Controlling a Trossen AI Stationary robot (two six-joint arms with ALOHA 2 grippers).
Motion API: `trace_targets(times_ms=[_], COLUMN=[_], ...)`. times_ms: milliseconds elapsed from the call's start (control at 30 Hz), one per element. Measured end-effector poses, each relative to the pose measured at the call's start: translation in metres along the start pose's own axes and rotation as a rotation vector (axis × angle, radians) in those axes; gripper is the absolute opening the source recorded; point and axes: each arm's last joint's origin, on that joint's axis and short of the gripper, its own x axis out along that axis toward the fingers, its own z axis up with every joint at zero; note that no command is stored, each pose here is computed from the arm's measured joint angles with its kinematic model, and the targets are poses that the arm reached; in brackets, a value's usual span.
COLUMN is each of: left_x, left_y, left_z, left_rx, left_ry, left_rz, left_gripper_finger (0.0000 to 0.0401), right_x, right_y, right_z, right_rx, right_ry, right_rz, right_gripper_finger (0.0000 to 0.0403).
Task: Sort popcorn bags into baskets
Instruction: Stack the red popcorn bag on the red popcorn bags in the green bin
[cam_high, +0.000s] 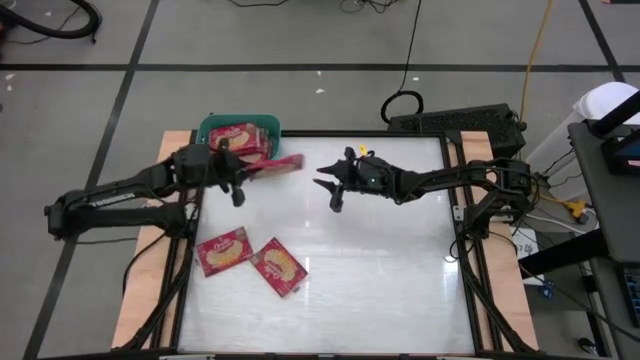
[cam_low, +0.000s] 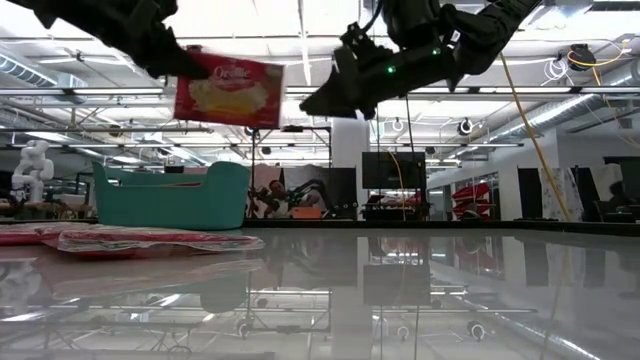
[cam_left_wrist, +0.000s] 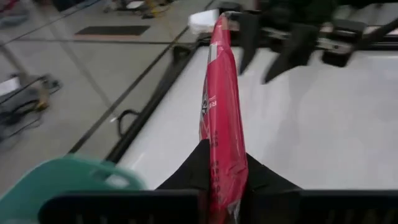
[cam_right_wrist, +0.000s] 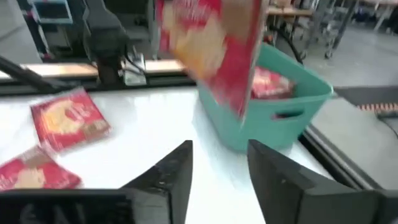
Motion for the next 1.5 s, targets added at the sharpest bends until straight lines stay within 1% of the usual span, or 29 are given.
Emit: trace_targets(times_ms=[100, 233, 300, 433, 500, 567, 633, 767, 867, 900, 1000, 1100, 1133, 1200, 1233, 1300, 1433, 1500], left_x=[-0.011, -0.023, -0.027, -0.03, -0.031, -0.031, -0.032, -0.034, -0.03, -0.027, -0.017, -0.01, -0.007, -0.005, -0.004, -0.001, 0.004, 0.006], left_y=[0.012, 0.028, 0.037, 0.057, 0.066, 0.075, 0.083, 0.105, 0.12, 0.125, 0.138, 0.149, 0.153, 0.158, 0.161, 0.165, 0.168, 0.167], left_z=[-0.003, 0.004, 0.006, 0.003, 0.001, -0.002, -0.008, -0.018, -0.027, -0.03, -0.04, -0.05, -0.054, -0.062, -0.064, -0.067, -0.067, -0.066], left_rx=[-0.015, -0.04, -0.037, -0.066, -0.104, -0.146, -0.226, -0.36, -0.435, -0.464, -0.54, -0.585, -0.604, -0.633, -0.63, -0.615, -0.586, -0.554], left_ry=[0.008, -0.021, 0.016, 0.129, 0.169, 0.186, 0.209, 0.227, 0.256, 0.254, 0.253, 0.274, 0.296, 0.34, 0.353, 0.361, 0.357, 0.369], left_rz=[0.067, 0.082, 0.1, 0.199, 0.239, 0.246, 0.259, 0.334, 0.357, 0.354, 0.275, 0.266, 0.273, 0.321, 0.345, 0.355, 0.381, 0.402], left_gripper_finger=[0.0017, 0.0025, 0.0031, 0.0023, 0.0017, 0.0017, 0.0022, 0.0038, 0.0034, 0.003, 0.0017, 0.0019, 0.0025, 0.0045, 0.0056, 0.0075, 0.01, 0.0111], right_x=[0.0, -0.001, -0.001, -0.003, -0.003, -0.004, -0.005, -0.006, -0.006, -0.007, -0.007, -0.007, -0.007, -0.007, -0.007, -0.007, -0.007, -0.007], right_y=[0.0, 0.004, 0.008, 0.019, 0.025, 0.03, 0.034, 0.039, 0.042, 0.043, 0.043, 0.043, 0.043, 0.043, 0.043, 0.043, 0.043, 0.043], right_z=[-0.005, -0.009, -0.01, -0.01, -0.01, -0.01, -0.01, -0.01, -0.01, -0.01, -0.01, -0.011, -0.012, -0.013, -0.013, -0.014, -0.014, -0.014], right_rx=[-0.003, -0.002, -0.006, -0.015, -0.023, -0.032, -0.041, -0.052, -0.065, -0.067, -0.068, -0.068, -0.069, -0.071, -0.072, -0.074, -0.074, -0.075], right_ry=[0.047, 0.088, 0.1, 0.101, 0.102, 0.102, 0.102, 0.102, 0.1, 0.1, 0.101, 0.112, 0.12, 0.132, 0.136, 0.143, 0.144, 0.144], right_rz=[0.004, 0.019, 0.031, 0.064, 0.081, 0.096, 0.108, 0.125, 0.133, 0.135, 0.136, 0.136, 0.137, 0.137, 0.137, 0.138, 0.138, 0.138], right_gripper_finger=[0.0157, 0.0166, 0.0166, 0.0163, 0.0163, 0.0163, 0.0163, 0.0163, 0.0163, 0.0163, 0.0162, 0.0162, 0.0162, 0.0162, 0.0162, 0.0162, 0.0162, 0.0162])
